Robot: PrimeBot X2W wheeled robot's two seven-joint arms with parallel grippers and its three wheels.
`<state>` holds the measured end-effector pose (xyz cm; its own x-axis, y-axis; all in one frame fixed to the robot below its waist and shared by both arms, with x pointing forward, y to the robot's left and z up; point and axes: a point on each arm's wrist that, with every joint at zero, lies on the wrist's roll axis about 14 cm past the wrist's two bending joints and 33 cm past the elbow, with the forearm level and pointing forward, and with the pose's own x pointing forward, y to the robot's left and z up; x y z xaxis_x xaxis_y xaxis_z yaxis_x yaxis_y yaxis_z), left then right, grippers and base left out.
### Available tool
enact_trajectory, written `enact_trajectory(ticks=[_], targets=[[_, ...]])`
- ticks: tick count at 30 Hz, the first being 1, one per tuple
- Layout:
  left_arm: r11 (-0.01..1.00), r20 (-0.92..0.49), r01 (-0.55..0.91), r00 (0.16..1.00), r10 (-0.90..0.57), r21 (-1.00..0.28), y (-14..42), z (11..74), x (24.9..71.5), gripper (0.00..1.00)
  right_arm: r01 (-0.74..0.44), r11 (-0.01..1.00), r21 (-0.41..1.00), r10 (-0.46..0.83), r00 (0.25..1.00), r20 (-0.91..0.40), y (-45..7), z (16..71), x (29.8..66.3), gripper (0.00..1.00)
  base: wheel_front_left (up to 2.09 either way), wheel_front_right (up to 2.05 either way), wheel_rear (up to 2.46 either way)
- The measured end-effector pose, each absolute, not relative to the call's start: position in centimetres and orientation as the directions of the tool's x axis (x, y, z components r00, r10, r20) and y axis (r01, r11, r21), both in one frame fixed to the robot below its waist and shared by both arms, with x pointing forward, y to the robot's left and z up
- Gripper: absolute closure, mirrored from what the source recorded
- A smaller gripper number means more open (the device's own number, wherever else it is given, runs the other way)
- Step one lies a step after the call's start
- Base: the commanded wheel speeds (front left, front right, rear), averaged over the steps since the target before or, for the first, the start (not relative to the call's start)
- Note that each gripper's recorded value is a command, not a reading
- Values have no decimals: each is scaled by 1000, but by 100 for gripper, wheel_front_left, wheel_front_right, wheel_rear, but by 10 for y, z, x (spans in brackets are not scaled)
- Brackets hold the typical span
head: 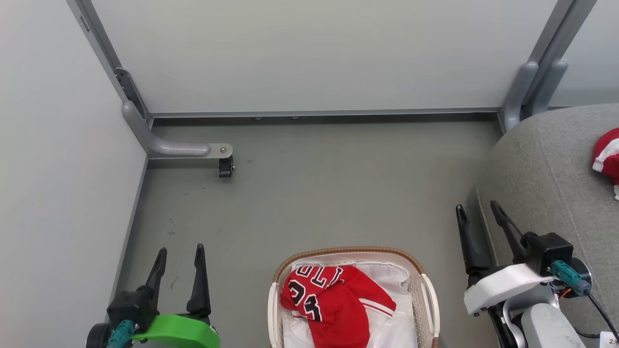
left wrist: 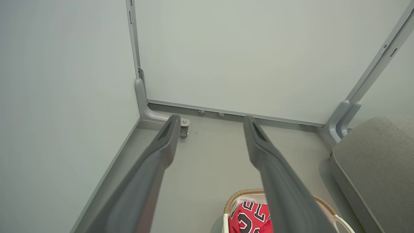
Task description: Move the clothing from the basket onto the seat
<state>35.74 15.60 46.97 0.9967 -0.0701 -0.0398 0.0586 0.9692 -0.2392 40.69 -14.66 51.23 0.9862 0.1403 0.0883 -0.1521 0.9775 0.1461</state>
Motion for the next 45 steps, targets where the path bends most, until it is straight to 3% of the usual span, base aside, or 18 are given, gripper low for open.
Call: enact_trajectory(ticks=[26,38,45], targets=[[967,-50,83,994,-98,-240,148,466,363,0,-122,983,140,112,991,76,-157,507,410,0,0,0,0],[941,-45,294,951,-305,-168,90,464,416,0,-92,988,122,75,988,138,-168,520,457,0,0,0,0],[870,-192,483,848,-494,-102,36,411,439,0,-53,993,108,36,987,154,-182,513,492,0,0,0,0]])
